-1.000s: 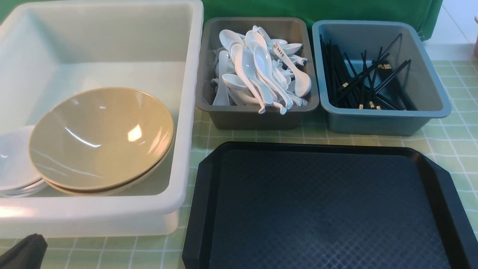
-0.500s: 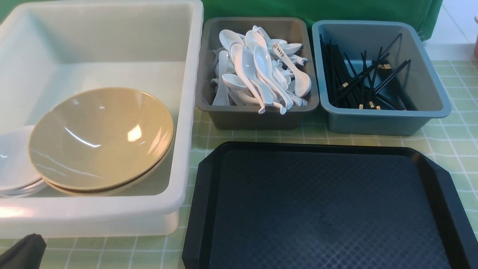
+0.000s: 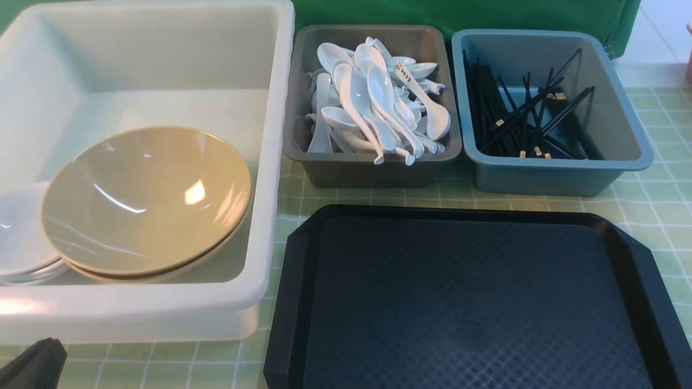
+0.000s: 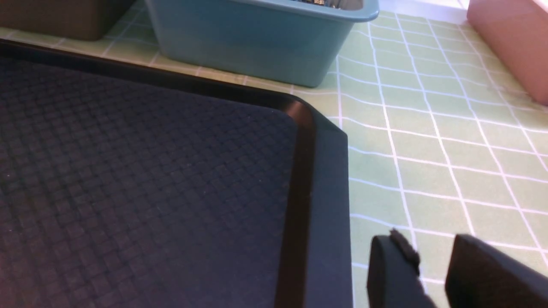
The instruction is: On green table put chopsticks spoon bowls plates into blue grey white boxes.
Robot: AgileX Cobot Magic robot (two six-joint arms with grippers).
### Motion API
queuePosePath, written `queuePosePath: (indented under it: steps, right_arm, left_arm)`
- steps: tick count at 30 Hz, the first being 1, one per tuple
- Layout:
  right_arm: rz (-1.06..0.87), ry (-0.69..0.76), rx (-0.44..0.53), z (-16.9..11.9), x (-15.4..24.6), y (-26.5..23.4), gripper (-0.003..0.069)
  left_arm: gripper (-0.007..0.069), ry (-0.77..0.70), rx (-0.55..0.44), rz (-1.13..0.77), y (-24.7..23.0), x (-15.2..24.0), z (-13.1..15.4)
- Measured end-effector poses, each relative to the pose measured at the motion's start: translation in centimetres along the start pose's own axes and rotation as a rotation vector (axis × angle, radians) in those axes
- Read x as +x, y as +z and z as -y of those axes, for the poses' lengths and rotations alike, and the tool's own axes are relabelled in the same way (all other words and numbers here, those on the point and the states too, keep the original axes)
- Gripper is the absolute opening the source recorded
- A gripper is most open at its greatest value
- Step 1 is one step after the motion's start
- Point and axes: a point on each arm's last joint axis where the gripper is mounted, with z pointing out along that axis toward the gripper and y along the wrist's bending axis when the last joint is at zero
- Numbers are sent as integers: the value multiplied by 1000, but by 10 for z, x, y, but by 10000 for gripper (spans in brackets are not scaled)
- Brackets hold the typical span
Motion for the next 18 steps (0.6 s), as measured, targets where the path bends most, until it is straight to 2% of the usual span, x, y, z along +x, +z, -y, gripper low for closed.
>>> queuePosePath:
  steps: [18]
  right_arm:
    - [0,0,0,0,0,0,216]
  left_arm:
    - [-1,0,0,0,0,0,0]
